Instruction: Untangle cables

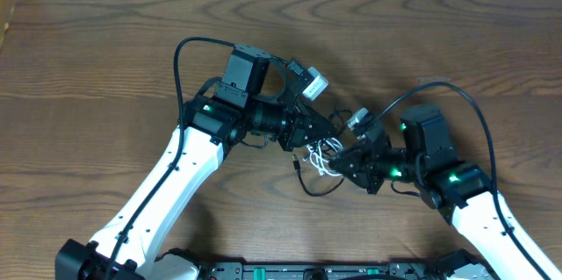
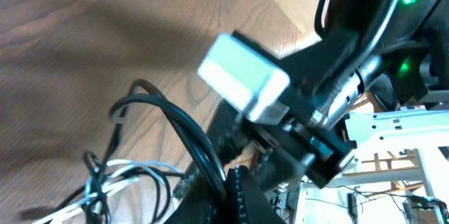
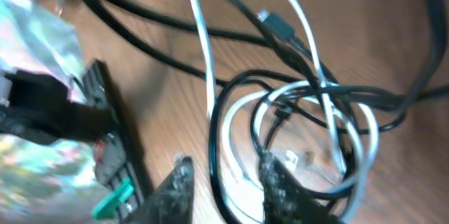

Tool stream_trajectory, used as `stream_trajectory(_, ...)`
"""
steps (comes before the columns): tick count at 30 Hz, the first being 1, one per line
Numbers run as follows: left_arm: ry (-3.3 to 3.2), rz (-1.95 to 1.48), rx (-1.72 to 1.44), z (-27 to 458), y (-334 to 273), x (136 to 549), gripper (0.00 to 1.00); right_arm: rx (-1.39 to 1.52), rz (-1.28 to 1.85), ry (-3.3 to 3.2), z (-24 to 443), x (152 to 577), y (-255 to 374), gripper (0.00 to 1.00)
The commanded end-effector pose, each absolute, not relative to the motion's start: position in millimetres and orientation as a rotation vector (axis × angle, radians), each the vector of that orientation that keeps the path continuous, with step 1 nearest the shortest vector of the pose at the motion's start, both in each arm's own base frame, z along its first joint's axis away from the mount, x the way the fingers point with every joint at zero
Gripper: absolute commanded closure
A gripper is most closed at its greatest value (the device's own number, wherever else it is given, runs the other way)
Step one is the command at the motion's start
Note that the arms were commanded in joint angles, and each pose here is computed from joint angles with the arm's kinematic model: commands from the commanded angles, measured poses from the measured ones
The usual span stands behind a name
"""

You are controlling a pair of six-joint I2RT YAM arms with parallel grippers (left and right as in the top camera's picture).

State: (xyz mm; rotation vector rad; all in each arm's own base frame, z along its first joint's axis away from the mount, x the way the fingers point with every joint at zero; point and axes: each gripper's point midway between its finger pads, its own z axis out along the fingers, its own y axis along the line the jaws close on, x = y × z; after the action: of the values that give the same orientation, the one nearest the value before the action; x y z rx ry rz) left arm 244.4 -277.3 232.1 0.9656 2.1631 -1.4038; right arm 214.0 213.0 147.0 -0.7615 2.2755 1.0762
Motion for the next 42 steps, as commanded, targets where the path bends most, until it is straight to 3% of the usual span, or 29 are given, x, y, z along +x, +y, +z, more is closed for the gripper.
stream_trajectory(1,2.134,-1.412,0.972,240.3,-276.4,240.5,0.92,-0.661,0.792,2.379,124.6,233.9,187.3,0.99)
stream_trajectory(6,2.286,-1.225,0.875,215.8,-262.8,254.6,0.92,-0.039,0.063,2.558,92.6,264.8,79.6,0.99)
stream_trajectory(10,2.432,-1.018,0.769,191.6,-239.9,267.4,0.92,0.383,-0.282,2.519,91.4,253.2,10.6,0.99)
stream_trajectory(16,2.577,-0.815,0.584,170.3,-191.4,285.2,0.93,0.687,-0.374,2.516,85.5,235.6,-33.2,0.99)
stream_trajectory(31,2.592,-0.693,0.043,168.7,-71.9,332.3,0.93,1.128,-0.426,2.414,82.3,213.0,-105.6,0.99)
stream_trajectory(33,2.587,-0.722,-0.044,170.3,-64.0,334.0,0.93,1.144,-0.398,2.412,81.6,213.9,-109.1,0.99)
stream_trajectory(36,2.550,-0.855,-0.035,179.4,-73.4,331.8,0.93,0.992,-0.085,2.468,80.4,243.2,-79.4,0.99)
stream_trajectory(39,2.526,-0.957,0.008,186.7,-88.0,327.9,0.93,0.480,0.511,2.458,107.2,286.0,2.6,0.99)
stream_trajectory(42,2.533,-0.969,0.050,186.5,-98.9,324.9,0.88,-0.038,1.041,2.222,166.8,289.1,83.5,0.99)
